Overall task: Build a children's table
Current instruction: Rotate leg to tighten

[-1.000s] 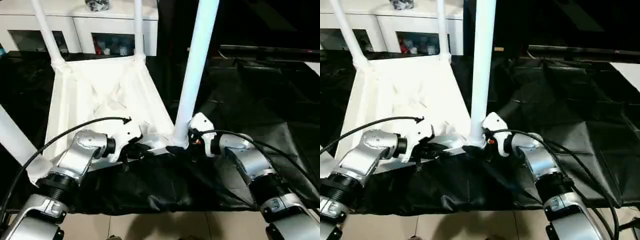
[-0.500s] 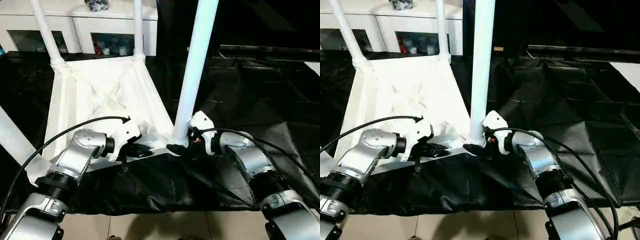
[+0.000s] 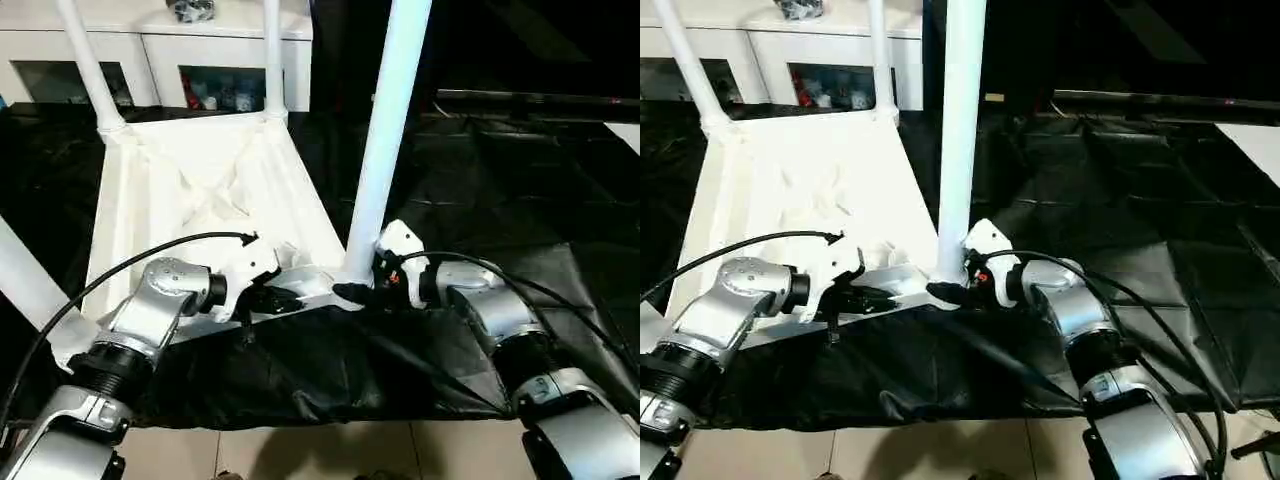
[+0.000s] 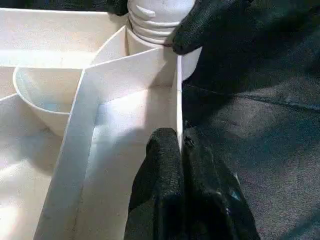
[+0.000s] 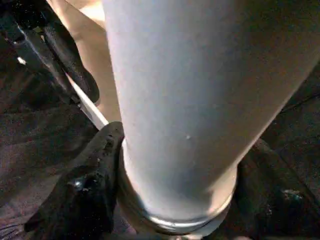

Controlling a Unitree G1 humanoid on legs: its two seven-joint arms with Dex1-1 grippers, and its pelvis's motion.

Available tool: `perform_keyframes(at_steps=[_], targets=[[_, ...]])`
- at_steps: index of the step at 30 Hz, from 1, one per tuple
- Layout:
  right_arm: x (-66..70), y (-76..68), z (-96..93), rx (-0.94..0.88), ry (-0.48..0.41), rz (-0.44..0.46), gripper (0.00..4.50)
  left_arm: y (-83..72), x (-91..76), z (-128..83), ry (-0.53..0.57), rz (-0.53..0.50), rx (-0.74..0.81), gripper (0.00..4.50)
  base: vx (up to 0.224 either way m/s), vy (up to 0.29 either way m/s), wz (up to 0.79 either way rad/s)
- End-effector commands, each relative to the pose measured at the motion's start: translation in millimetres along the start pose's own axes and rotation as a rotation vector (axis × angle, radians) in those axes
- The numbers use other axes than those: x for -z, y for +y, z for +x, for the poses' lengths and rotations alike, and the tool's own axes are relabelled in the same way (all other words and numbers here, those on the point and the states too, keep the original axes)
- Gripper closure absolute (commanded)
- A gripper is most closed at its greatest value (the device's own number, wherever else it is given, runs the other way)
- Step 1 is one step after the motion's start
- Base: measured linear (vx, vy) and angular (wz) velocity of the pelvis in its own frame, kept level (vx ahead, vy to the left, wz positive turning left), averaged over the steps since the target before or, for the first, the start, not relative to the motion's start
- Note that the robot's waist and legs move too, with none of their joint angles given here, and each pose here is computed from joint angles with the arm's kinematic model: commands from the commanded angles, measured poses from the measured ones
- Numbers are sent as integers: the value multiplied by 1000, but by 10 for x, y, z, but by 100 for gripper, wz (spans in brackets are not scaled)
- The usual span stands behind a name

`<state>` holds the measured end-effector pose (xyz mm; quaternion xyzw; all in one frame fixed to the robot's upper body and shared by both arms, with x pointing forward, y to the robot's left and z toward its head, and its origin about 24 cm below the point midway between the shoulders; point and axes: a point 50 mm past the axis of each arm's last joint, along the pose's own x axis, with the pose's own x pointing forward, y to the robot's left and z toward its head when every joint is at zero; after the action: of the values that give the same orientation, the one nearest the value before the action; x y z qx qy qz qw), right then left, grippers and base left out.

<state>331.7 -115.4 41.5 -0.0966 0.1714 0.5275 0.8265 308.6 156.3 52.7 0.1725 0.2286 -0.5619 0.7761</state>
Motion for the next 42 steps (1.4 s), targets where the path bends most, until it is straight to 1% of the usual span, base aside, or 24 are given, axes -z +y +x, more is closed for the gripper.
perform_keyframes(at_steps=[1, 5, 8, 9, 10, 11, 14, 17, 18, 19, 20, 22, 23, 24, 25, 28, 30, 31, 33, 35, 37, 39, 41, 42], targets=[[-24, 8, 37, -7, -8, -3, 171, -42, 129, 27, 23, -48, -13, 450, 0, 0, 0], [37, 91, 126, 26, -14, 20, 175, -58, 78, 143, 13, -60, -61, 450, 0, 0, 0], [137, 227, 300, 147, -11, 77, 177, -97, -49, 389, -23, -95, -145, 450, 0, 0, 0], [177, 320, 427, 238, -17, 137, 177, -144, -154, 559, -55, -105, -174, 450, 0, 0, 0], [182, 329, 442, 255, -17, 145, 177, -150, -168, 579, -59, -106, -177, 450, 0, 0, 0], [182, 377, 518, 308, -24, 181, 177, -169, -219, 664, -71, -111, -191, 450, 0, 0, 0], [138, 438, 654, 365, -28, 205, 177, -215, -306, 789, -93, -101, -184, 450, 0, 0, 0], [31, 495, 747, 355, -76, 173, 177, -252, -354, 856, -88, -46, -163, 450, 0, 0, 0], [2, 488, 737, 341, -97, 168, 122, -247, -336, 837, -75, -21, -154, 450, 0, 0, 0], [-10, 478, 723, 341, -107, 167, 122, -243, -324, 820, -68, -8, -150, 450, 0, 0, 0], [-15, 470, 711, 351, -111, 171, 108, -246, -320, 811, -68, 4, -144, 450, 0, 0, 0], [11, 397, 576, 306, -124, 147, 103, -249, -256, 688, -75, 53, -83, 450, 0, 0, 0], [18, 382, 545, 295, -124, 140, 87, -254, -241, 660, -77, 64, -65, 450, 0, 0, 0], [35, 342, 453, 262, -129, 117, 71, -255, -183, 576, -66, 74, -31, 450, 0, 0, 0], [44, 324, 409, 248, -131, 106, 62, -254, -153, 539, -57, 75, -18, 450, 0, 0, 0], [91, 294, 239, 143, -115, 58, 62, -273, -74, 395, -66, 70, 49, 450, 17, -6, 2], [133, 299, 101, 30, -80, 3, 62, -288, -37, 282, -79, 51, 101, 450, 56, -18, 5], [138, 299, 88, 19, -75, -2, 62, -292, -34, 271, -81, 51, 109, 450, 62, -22, 3], [160, 309, -8, -78, -37, -44, 62, -310, 5, 179, -81, 47, 164, 450, 31, -11, 1], [164, 316, -33, -112, -26, -56, 62, -311, 15, 156, -81, 47, 179, 450, 0, 0, 0], [167, 357, -94, -224, -1, -88, 62, -309, 44, 89, -75, 38, 223, 450, 0, 0, 0], [165, 379, -108, -281, 13, -103, 62, -299, 60, 54, -68, 37, 238, 450, 0, 0, 0], [161, 387, -101, -301, 16, -100, 97, -292, 67, 35, -62, 31, 252, 450, 0, 0, 0], [158, 391, -99, -312, 15, -93, 97, -293, 64, 29, -60, 29, 258, 450, 0, 0, 0]])
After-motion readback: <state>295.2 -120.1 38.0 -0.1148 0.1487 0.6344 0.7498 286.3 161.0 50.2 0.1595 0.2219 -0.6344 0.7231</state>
